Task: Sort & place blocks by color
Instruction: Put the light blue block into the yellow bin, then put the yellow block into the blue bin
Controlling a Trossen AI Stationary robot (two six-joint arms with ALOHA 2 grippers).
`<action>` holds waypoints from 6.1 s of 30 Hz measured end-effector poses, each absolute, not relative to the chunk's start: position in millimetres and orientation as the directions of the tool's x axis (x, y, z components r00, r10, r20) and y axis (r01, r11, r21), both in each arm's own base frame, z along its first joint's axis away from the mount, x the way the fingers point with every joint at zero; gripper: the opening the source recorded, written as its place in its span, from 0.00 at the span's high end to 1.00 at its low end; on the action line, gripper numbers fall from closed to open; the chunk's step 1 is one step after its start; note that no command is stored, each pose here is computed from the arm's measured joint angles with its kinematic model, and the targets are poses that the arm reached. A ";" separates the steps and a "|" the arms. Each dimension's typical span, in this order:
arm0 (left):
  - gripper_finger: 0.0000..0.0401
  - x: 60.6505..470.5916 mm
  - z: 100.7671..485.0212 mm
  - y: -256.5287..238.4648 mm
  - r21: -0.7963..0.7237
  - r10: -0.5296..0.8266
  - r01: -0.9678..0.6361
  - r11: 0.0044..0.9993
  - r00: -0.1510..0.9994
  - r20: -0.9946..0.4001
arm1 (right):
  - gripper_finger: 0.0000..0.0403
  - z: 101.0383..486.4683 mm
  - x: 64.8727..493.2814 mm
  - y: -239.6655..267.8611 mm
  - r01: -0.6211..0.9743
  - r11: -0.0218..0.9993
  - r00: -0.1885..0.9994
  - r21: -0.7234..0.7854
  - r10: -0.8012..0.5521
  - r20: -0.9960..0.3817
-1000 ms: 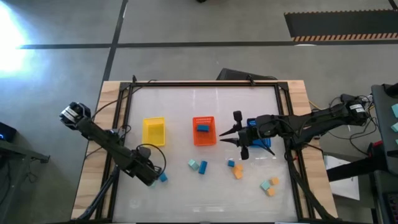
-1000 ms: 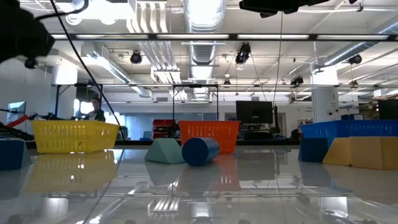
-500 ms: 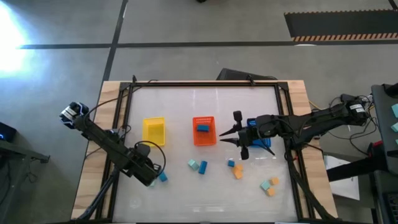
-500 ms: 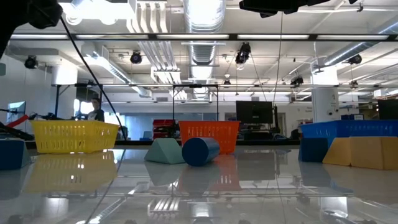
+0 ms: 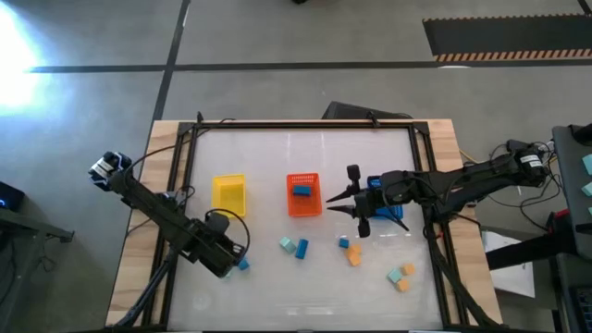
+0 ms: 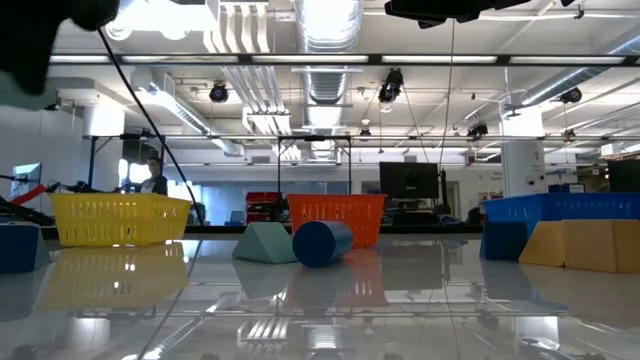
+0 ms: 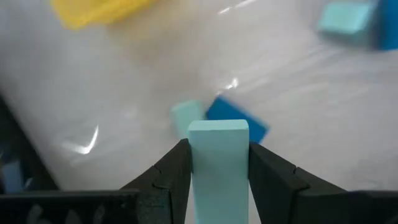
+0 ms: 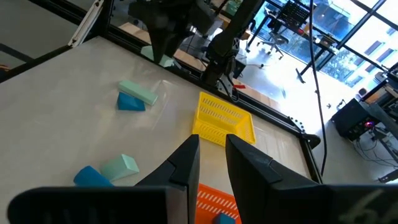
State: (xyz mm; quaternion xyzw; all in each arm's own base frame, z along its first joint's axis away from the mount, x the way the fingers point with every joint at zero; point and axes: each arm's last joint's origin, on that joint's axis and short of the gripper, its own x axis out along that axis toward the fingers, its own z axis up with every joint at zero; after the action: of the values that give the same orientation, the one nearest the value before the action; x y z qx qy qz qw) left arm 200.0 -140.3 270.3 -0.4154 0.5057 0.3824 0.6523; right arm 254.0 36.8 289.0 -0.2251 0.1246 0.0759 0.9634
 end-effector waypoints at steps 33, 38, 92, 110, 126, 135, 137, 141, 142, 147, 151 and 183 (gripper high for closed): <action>0.70 220.3 220.8 22.1 0.195 0.279 -0.885 0.424 -0.077 -0.957 | 0.83 291.6 240.5 34.8 -0.213 0.903 0.941 -0.372 0.087 -0.327; 0.70 223.7 206.9 27.6 0.123 0.247 -0.890 0.439 -0.011 -0.969 | 0.83 291.9 238.2 34.4 -0.214 0.907 0.938 -0.363 0.087 -0.336; 0.45 271.6 293.0 -92.2 0.247 0.071 0.039 0.968 0.904 -0.421 | 0.83 281.8 238.2 45.0 -0.122 0.990 0.968 0.066 0.134 -0.213; 0.45 220.5 289.8 -69.8 0.173 0.156 -0.113 0.978 0.954 -0.257 | 0.83 324.1 259.8 56.8 -0.075 0.991 0.967 0.109 0.099 -0.234; 0.45 213.4 286.3 -66.8 0.169 0.156 -0.116 0.979 0.957 -0.247 | 0.83 310.6 312.7 70.7 0.160 0.980 0.561 0.117 0.007 -0.828; 0.45 212.1 287.7 -66.4 0.167 0.155 -0.117 0.979 0.958 -0.241 | 0.83 263.6 314.4 84.2 0.259 0.962 0.208 0.082 0.028 -0.978; 0.45 212.1 287.5 -66.3 0.167 0.155 -0.116 0.979 0.958 -0.242 | 0.83 254.3 314.6 88.4 0.308 0.946 0.160 0.102 0.054 -0.986; 0.45 212.1 287.4 -66.3 0.168 0.155 -0.116 0.979 0.957 -0.244 | 0.83 237.4 314.8 93.3 0.485 0.864 0.082 0.137 0.111 -0.990; 0.45 212.1 287.4 -66.3 0.168 0.155 -0.116 0.979 0.957 -0.244 | 0.82 233.3 314.7 93.7 0.523 0.841 0.064 0.136 0.120 -0.991; 0.45 211.8 285.6 -66.2 0.172 0.156 -0.114 0.978 0.956 -0.250 | 0.71 218.9 310.3 105.9 0.549 0.828 0.001 0.118 0.140 -0.990; 0.45 211.8 285.7 -66.2 0.172 0.156 -0.115 0.978 0.956 -0.249 | 0.59 210.7 306.1 113.0 0.643 0.758 -0.043 0.110 0.179 -0.983; 0.45 212.2 285.5 -66.5 0.170 0.155 -0.115 0.979 0.956 -0.248 | 0.39 162.1 317.8 143.1 0.784 0.616 -0.047 0.074 0.177 -0.983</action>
State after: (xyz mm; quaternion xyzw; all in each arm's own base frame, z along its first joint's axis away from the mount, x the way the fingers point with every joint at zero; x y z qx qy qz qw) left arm 212.2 -66.5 285.5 0.0772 0.1313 0.0685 0.9860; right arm 317.8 143.1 162.1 0.3552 0.6765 -0.2562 0.5921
